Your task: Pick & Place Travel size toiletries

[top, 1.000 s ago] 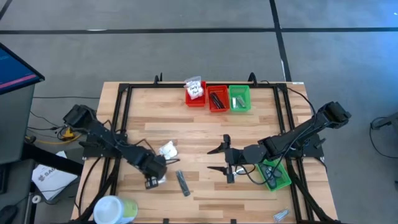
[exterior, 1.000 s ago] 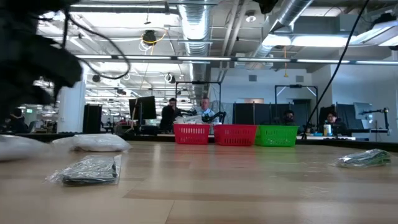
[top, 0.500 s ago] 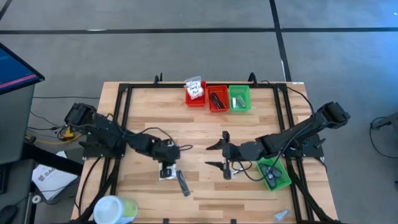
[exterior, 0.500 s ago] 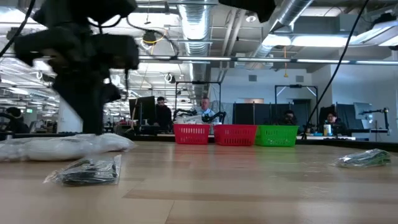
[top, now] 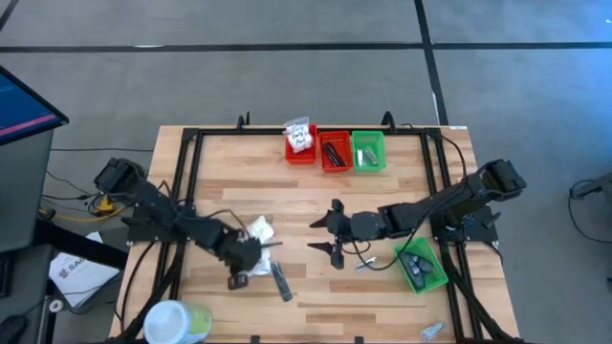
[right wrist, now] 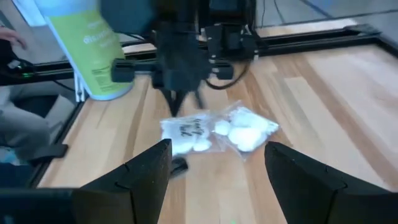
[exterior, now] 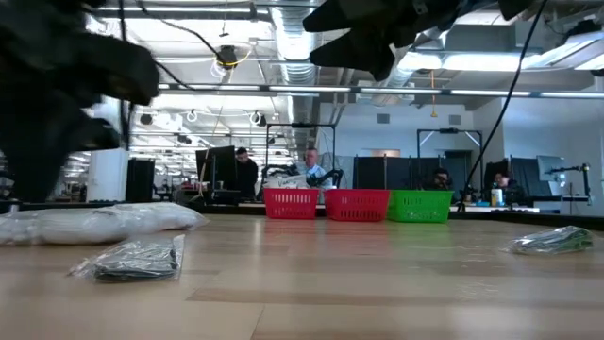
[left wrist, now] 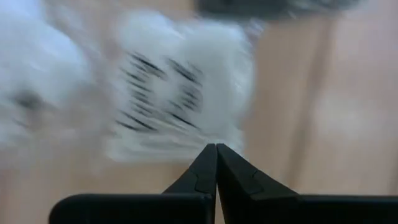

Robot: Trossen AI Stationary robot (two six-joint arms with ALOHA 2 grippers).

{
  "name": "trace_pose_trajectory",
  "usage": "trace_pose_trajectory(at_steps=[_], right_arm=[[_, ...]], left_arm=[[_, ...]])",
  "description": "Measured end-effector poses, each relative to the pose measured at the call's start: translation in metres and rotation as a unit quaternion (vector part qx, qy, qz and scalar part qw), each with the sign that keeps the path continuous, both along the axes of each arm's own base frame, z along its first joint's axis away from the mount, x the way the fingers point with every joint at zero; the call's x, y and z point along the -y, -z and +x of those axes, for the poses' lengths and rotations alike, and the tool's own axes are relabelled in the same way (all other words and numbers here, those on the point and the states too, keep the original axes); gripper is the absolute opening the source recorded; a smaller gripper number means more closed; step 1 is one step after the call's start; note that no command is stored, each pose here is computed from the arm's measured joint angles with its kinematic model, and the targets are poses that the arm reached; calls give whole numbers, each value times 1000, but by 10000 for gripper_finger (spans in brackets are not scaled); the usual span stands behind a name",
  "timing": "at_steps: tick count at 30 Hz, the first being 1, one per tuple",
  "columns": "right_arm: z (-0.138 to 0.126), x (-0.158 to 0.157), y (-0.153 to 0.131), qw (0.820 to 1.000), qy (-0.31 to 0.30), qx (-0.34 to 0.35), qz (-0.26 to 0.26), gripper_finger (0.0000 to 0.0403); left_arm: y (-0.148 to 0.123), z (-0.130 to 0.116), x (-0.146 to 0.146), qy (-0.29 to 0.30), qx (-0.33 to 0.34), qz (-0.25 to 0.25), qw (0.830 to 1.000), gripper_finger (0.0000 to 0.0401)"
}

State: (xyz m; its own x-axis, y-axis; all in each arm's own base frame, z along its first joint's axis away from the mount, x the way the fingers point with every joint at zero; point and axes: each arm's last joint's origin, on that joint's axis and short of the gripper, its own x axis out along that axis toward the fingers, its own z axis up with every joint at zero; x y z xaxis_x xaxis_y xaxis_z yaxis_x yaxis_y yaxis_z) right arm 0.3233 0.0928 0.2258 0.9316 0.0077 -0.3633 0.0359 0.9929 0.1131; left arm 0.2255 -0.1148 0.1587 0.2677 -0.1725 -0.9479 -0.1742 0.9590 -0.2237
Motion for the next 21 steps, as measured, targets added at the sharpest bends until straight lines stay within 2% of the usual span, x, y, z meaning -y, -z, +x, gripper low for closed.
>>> trace_pose_trajectory(at_steps=[5, 11, 15, 18, 21], right_arm=[[1, 0, -2, 1000, -5, 12, 9, 248], [1, 0, -3, 1000, -7, 17, 12, 248], [2, 0, -3, 1000, -6, 17, 12, 248], [1, 0, -3, 1000, -6, 14, 11, 248], [1, 0, -3, 1000, -6, 12, 10, 248]], left_arm=[[2, -9, 17, -10, -13, -19, 1000, 1], [26, -11, 7, -37, -61, 1, 997, 1], [34, -5, -3, -35, -74, 4, 997, 1], [34, 1, -11, -16, -61, -3, 998, 1], [28, 17, -19, -11, -5, 22, 1000, 1]])
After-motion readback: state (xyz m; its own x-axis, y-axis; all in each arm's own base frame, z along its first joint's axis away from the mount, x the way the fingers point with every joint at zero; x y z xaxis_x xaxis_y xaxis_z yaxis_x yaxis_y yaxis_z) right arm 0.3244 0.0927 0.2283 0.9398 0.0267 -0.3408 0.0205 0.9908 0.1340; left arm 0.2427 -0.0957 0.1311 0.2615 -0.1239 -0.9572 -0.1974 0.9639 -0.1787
